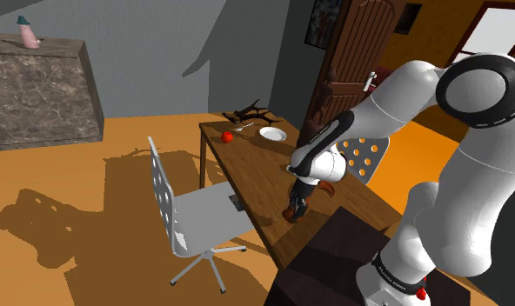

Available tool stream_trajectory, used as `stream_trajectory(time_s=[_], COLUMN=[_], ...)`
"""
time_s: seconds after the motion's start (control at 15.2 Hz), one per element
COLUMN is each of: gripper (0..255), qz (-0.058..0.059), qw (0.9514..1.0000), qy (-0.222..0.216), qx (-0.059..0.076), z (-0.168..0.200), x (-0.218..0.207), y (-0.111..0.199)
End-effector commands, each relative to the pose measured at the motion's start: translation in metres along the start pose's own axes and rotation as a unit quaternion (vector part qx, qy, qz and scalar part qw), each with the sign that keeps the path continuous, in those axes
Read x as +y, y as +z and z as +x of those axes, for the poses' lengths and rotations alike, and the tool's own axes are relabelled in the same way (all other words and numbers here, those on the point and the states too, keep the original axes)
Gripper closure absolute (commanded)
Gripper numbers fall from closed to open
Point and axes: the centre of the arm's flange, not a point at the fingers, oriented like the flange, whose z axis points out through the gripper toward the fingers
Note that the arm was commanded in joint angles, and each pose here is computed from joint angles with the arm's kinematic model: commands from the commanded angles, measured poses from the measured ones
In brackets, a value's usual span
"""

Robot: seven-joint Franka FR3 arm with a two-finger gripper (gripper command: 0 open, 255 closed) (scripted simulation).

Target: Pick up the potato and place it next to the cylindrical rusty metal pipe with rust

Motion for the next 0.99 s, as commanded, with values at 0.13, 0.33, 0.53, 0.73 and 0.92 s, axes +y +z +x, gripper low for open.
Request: stream_trajectory(time_s=[0.13,0.33,0.53,0.73,0.92], gripper=[255,255,255,255,255], qz=[0.000,0.000,0.000,0.000,0.000], qw=[1.0000,1.0000,1.0000,1.0000,1.0000], qy=[0.000,0.000,0.000,0.000,0.000], qx=[-0.001,-0.001,-0.001,-0.001,-0.001], z=[0.003,0.005,0.008,0.010,0.012], x=[-0.005,-0.009,-0.013,-0.017,-0.020], y=[-0.021,-0.036,-0.051,-0.066,-0.082])
